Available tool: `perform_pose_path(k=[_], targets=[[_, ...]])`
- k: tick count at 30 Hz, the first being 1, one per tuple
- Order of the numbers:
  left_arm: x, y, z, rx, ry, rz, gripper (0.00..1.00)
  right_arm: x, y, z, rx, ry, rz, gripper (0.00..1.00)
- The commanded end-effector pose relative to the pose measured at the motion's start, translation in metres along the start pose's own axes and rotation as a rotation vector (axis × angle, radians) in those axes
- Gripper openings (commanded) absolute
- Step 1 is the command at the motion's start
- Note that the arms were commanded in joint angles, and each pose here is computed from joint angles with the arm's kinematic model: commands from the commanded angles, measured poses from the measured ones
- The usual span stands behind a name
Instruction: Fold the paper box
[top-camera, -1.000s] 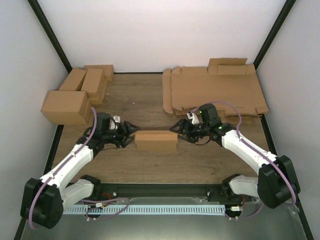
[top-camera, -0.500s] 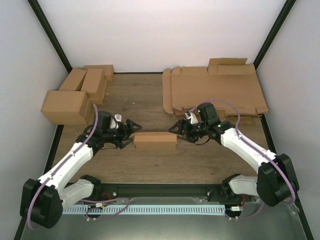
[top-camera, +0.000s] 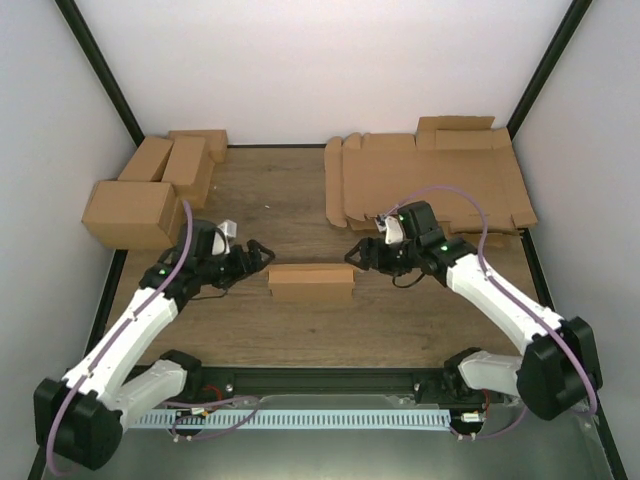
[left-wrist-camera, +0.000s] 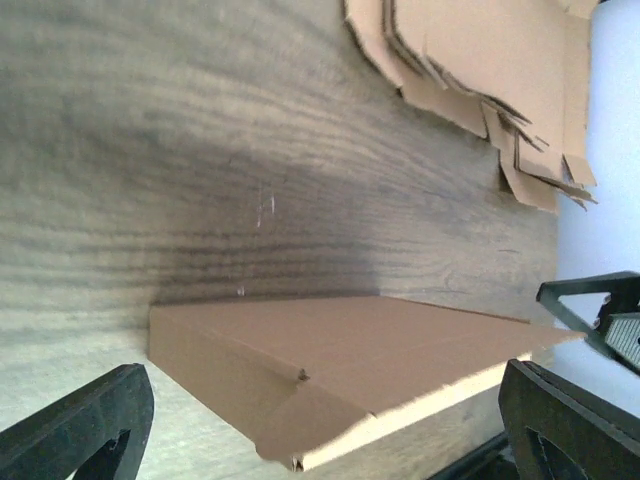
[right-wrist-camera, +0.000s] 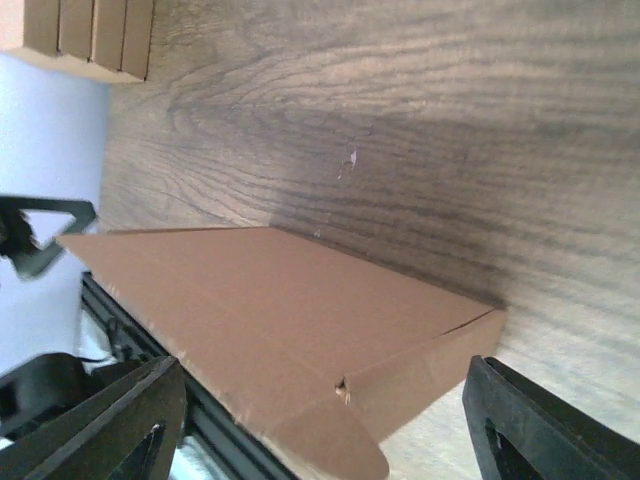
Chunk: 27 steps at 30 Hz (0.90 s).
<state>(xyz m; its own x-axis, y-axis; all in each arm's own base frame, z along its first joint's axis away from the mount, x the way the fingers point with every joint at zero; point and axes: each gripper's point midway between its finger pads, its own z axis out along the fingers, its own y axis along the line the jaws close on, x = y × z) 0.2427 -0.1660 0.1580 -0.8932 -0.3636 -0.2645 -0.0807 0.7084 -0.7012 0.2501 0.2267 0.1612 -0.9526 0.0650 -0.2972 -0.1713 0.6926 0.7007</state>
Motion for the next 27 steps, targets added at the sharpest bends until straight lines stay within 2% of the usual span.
perform_pose_path(k=[1,4,7,9,15,22,27], targets=[[-0.014,-0.013,-0.032,-0.012,-0.122,0.247,0.93,-0.019,0.026,-0.04,0.007,-0.17,-0.307,0.78],[-0.012,-0.021,-0.042,0.048,-0.185,0.319,0.77,-0.017,0.044,-0.059,-0.052,-0.26,-0.487,0.73],[-0.009,-0.034,-0.052,0.162,-0.268,0.387,0.5,-0.001,0.065,-0.067,-0.162,-0.262,-0.698,0.6],[-0.011,-0.038,-0.061,0.193,-0.336,0.428,0.44,0.002,0.064,-0.067,-0.154,-0.251,-0.767,0.54],[-0.008,-0.051,-0.076,0.243,-0.426,0.616,0.43,0.003,0.038,-0.043,-0.033,-0.139,-0.837,0.52],[-0.007,-0.049,-0.05,0.174,-0.26,0.712,0.47,0.004,0.021,-0.014,0.121,-0.064,-0.89,0.5],[-0.015,-0.06,-0.05,0.168,-0.244,0.746,0.5,0.0,0.02,-0.014,0.166,-0.077,-0.902,0.48]])
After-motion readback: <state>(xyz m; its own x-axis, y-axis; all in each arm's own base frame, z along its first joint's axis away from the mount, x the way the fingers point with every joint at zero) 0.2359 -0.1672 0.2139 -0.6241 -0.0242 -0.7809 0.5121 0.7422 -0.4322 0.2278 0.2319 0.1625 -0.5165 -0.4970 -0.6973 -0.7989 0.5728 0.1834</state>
